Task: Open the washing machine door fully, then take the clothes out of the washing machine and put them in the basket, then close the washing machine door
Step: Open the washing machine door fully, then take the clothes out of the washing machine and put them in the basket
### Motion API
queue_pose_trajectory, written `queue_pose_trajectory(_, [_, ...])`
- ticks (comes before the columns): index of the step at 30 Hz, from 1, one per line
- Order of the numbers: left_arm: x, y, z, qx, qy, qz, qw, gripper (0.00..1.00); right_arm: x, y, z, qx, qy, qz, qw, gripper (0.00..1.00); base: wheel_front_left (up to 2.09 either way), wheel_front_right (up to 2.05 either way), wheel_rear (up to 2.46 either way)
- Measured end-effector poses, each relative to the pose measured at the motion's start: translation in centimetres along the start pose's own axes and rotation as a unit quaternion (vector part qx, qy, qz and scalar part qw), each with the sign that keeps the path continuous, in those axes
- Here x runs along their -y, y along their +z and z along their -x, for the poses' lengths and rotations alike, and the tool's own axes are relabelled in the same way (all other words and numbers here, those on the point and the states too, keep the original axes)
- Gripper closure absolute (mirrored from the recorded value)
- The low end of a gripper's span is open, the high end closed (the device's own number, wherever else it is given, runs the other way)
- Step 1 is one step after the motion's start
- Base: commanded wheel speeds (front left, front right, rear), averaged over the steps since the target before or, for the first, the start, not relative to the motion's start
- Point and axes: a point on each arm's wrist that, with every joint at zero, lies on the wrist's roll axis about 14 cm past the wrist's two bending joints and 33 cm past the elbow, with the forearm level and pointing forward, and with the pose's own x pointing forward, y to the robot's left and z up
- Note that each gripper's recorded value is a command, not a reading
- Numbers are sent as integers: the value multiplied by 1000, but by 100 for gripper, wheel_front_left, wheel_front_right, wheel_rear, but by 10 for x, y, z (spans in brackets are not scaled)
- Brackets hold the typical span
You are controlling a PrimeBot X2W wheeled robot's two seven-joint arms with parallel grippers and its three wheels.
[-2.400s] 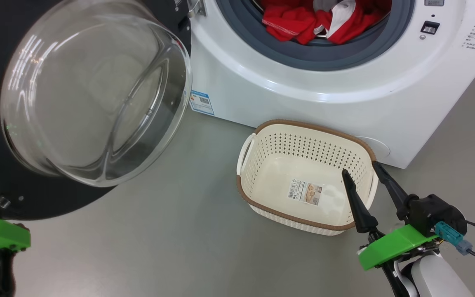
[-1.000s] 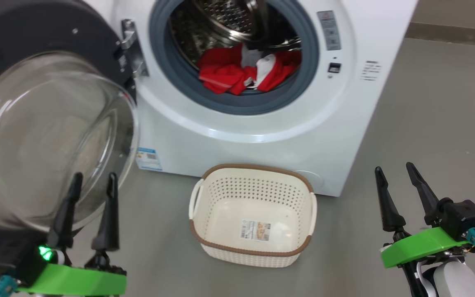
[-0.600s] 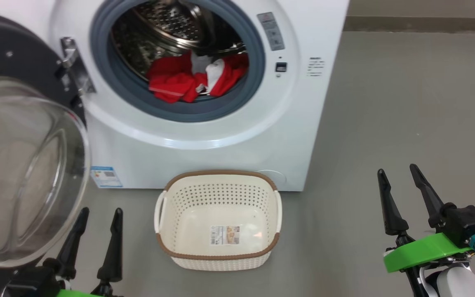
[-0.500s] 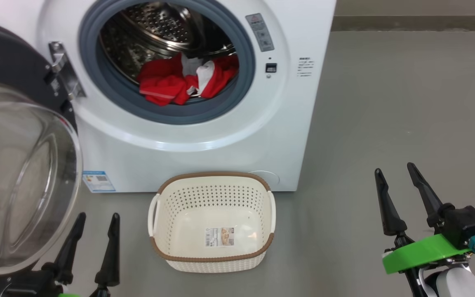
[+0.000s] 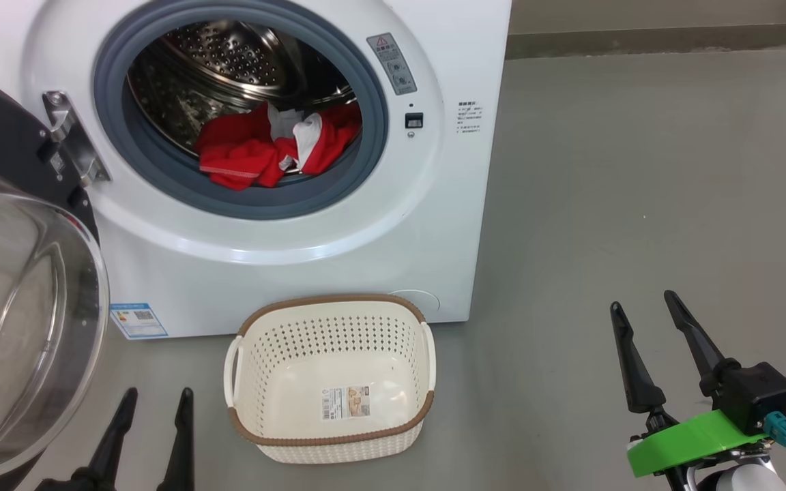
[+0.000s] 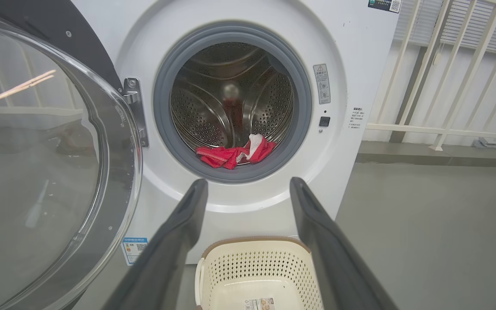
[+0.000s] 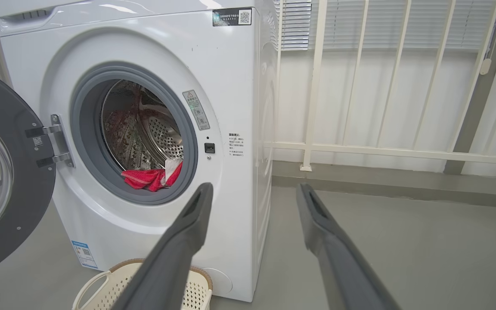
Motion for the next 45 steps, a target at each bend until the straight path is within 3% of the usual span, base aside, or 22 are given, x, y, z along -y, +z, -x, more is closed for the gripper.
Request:
queue_pose_trajectory(34, [-10,-8,8,-10,22,18,1000,0,-2,-11,1,-17,2,-4,1000,0,1,-1,0])
queue_pose_trajectory(45, [-20,-14,10,-19,38,11,999,0,-2,-12,3,-20,2,-4,1000,0,104,-104,0])
